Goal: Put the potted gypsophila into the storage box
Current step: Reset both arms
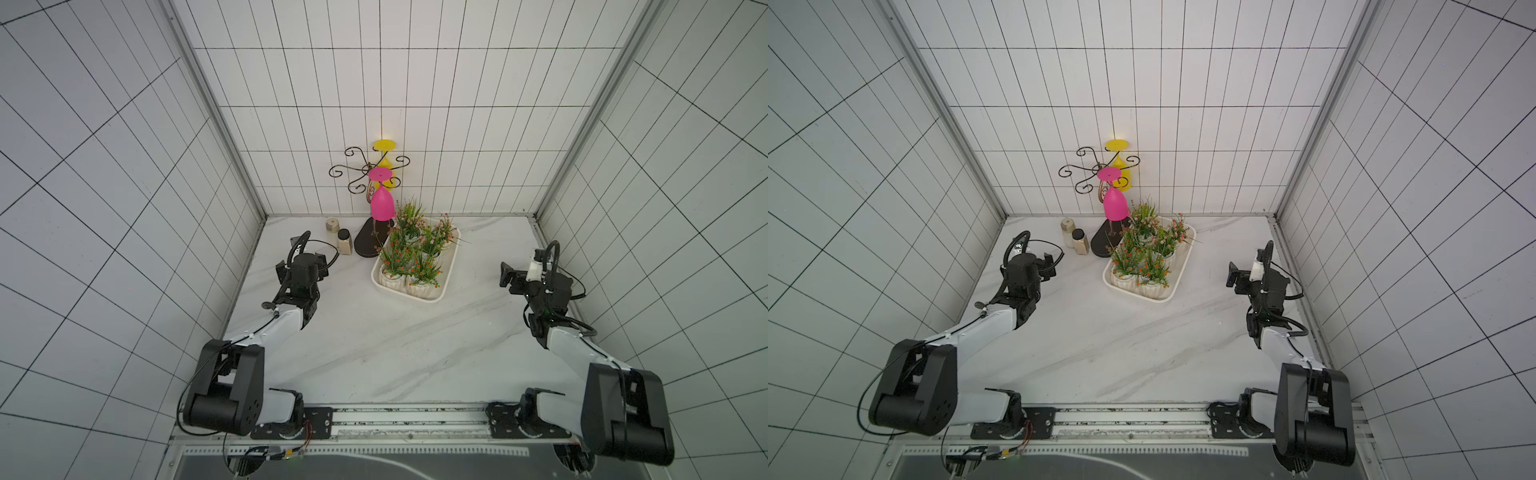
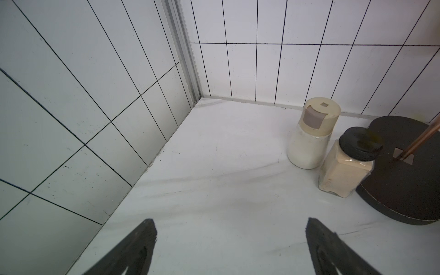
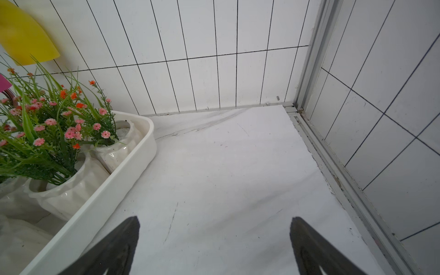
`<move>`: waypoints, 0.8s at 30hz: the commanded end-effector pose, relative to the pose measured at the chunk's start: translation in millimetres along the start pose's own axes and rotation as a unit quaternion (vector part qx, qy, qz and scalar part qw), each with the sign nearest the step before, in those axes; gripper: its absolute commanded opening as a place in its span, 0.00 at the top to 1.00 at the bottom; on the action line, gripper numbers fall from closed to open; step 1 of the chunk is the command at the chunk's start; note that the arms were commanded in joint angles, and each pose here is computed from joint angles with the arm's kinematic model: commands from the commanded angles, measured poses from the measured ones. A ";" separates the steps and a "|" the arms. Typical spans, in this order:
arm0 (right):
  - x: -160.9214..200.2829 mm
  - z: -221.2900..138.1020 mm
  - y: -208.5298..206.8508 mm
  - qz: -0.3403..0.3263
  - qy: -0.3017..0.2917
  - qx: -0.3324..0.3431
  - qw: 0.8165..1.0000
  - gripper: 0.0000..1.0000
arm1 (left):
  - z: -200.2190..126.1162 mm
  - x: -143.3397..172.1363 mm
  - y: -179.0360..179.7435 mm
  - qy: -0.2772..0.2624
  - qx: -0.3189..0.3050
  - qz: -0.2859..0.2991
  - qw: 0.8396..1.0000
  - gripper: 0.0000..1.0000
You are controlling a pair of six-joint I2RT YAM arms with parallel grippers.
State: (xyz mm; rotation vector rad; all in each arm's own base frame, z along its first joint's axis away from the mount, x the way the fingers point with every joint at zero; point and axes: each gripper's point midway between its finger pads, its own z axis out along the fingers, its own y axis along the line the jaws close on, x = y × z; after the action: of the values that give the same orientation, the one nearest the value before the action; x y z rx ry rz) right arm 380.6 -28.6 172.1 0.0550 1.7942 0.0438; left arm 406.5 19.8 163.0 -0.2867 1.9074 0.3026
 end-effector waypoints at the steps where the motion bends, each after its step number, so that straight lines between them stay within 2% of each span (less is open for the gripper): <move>1: 2.7 -5.9 -0.2 -0.023 -0.036 -0.004 0.999 0.01 | 0.6 -14.3 -4.8 -0.059 0.016 -0.026 0.998 0.03; 6: 12.6 -1.2 2.7 -0.012 -0.042 -0.016 0.999 0.01 | -4.8 -20.1 -8.3 -0.090 0.033 -0.020 0.995 0.03; 9: 15.7 0.8 7.0 -0.006 -0.053 -0.029 0.998 0.02 | -10.8 -19.2 -1.6 -0.107 0.022 -0.013 0.994 0.03; 15: 27.4 2.0 6.5 -0.012 -0.058 -0.025 0.998 0.02 | -12.5 -0.2 13.0 -0.075 -0.011 -0.028 0.997 0.03; 17: 31.2 2.8 8.9 -0.019 -0.061 -0.029 0.998 0.01 | -13.0 7.8 10.4 -0.074 0.000 -0.025 0.997 0.03; 21: 38.7 5.3 11.4 -0.025 -0.071 -0.028 0.997 0.01 | -17.2 10.6 7.0 -0.108 0.019 -0.019 0.994 0.03; 24: 42.6 10.6 12.4 -0.031 -0.051 -0.022 0.998 0.01 | -13.4 22.9 -6.8 -0.104 0.053 -0.002 0.993 0.03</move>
State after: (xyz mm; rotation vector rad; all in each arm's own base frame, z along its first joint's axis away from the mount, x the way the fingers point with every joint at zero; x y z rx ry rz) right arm 383.1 -16.0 119.3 -0.0054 1.7374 0.0700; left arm 383.3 19.1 139.0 -0.2404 1.7694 0.2715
